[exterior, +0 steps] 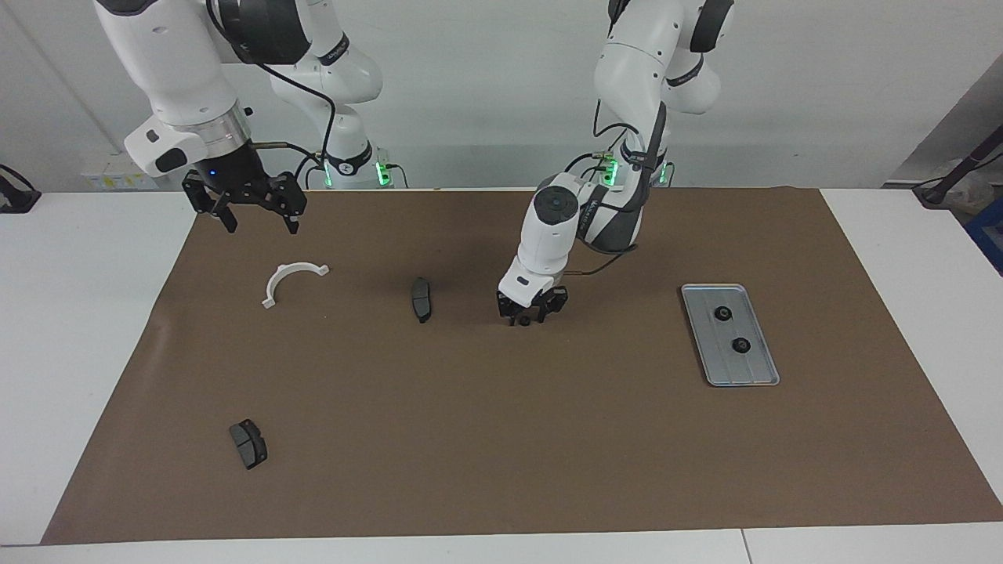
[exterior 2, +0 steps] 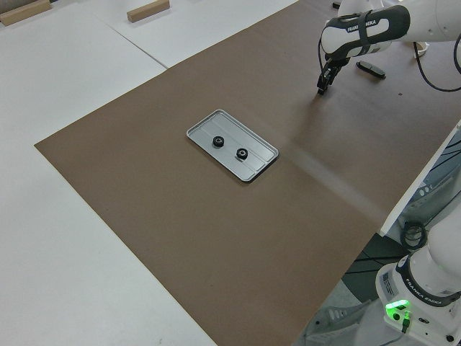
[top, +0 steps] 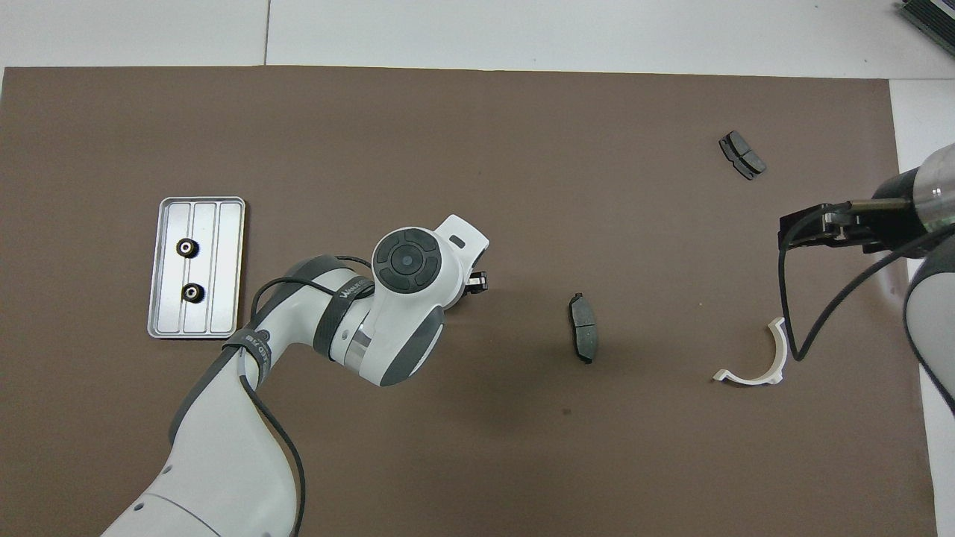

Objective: Pick bearing gear from pile to tray
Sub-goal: 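Carry the third bearing to the tray with the left gripper and release it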

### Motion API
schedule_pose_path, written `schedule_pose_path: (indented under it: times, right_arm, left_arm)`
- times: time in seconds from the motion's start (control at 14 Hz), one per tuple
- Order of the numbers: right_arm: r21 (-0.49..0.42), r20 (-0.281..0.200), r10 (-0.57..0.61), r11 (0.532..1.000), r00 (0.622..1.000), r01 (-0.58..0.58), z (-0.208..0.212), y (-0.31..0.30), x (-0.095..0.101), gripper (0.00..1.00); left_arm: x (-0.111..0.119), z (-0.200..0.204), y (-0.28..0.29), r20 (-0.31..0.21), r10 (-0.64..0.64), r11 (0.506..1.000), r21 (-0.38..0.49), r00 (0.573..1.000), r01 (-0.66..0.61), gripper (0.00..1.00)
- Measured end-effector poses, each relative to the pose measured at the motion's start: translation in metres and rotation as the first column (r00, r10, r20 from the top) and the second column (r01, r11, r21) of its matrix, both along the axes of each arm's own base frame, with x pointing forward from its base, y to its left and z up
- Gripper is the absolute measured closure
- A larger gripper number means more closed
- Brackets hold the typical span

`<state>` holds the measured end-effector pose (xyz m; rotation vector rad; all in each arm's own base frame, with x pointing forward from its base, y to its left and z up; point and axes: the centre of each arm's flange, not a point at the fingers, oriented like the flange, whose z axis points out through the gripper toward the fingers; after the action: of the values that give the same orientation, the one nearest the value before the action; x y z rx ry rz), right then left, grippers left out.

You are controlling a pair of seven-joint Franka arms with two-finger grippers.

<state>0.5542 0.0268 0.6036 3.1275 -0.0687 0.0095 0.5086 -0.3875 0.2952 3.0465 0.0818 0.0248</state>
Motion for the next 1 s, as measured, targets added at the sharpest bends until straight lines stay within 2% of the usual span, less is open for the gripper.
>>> schedule_pose_path:
  times: [0.07, 0.21, 0.28, 0.36, 0.71, 0.85, 1.0]
  right_arm:
    - [0.0, -0.003, 0.019, 1.0, 1.0, -0.019, -0.001, 0.001, 0.0, 0.0]
    - [0.001, -0.005, 0.039, 0.999, 0.999, -0.039, -0.001, 0.006, -0.001, 0.0]
    - [0.001, -0.005, 0.042, 0.999, 0.999, -0.042, -0.001, 0.008, -0.001, 0.0]
    - [0.001, -0.005, 0.043, 0.999, 0.999, -0.043, -0.001, 0.008, -0.001, 0.0]
    - [0.001, -0.006, 0.048, 0.999, 0.999, -0.048, -0.002, 0.011, -0.001, 0.0]
    - [0.001, -0.006, 0.051, 0.999, 0.999, -0.051, -0.002, 0.012, -0.001, 0.0]
    - [0.001, -0.006, 0.052, 0.999, 0.999, -0.052, -0.002, 0.013, -0.001, 0.0]
  left_arm:
    - [0.0, 0.0, 0.0, 0.001, 0.0, 1.0, -0.001, 1.0, 0.0, 0.52]
    - [0.002, 0.002, 0.0, 0.005, 0.002, 1.0, -0.003, 1.0, -0.002, 0.7]
    - [0.002, 0.002, 0.0, 0.005, 0.002, 1.0, -0.003, 1.0, -0.002, 0.7]
    - [0.003, 0.002, 0.0, 0.006, 0.002, 1.0, -0.004, 1.0, -0.002, 0.75]
    - [0.008, 0.003, 0.005, 0.006, 0.013, 1.0, -0.001, 1.0, -0.013, 0.75]
    - [0.028, 0.015, 0.024, -0.009, 0.052, 0.999, 0.012, 0.999, -0.052, 0.75]
    - [0.063, 0.041, 0.061, -0.024, 0.106, 0.994, 0.021, 0.994, -0.106, 0.75]
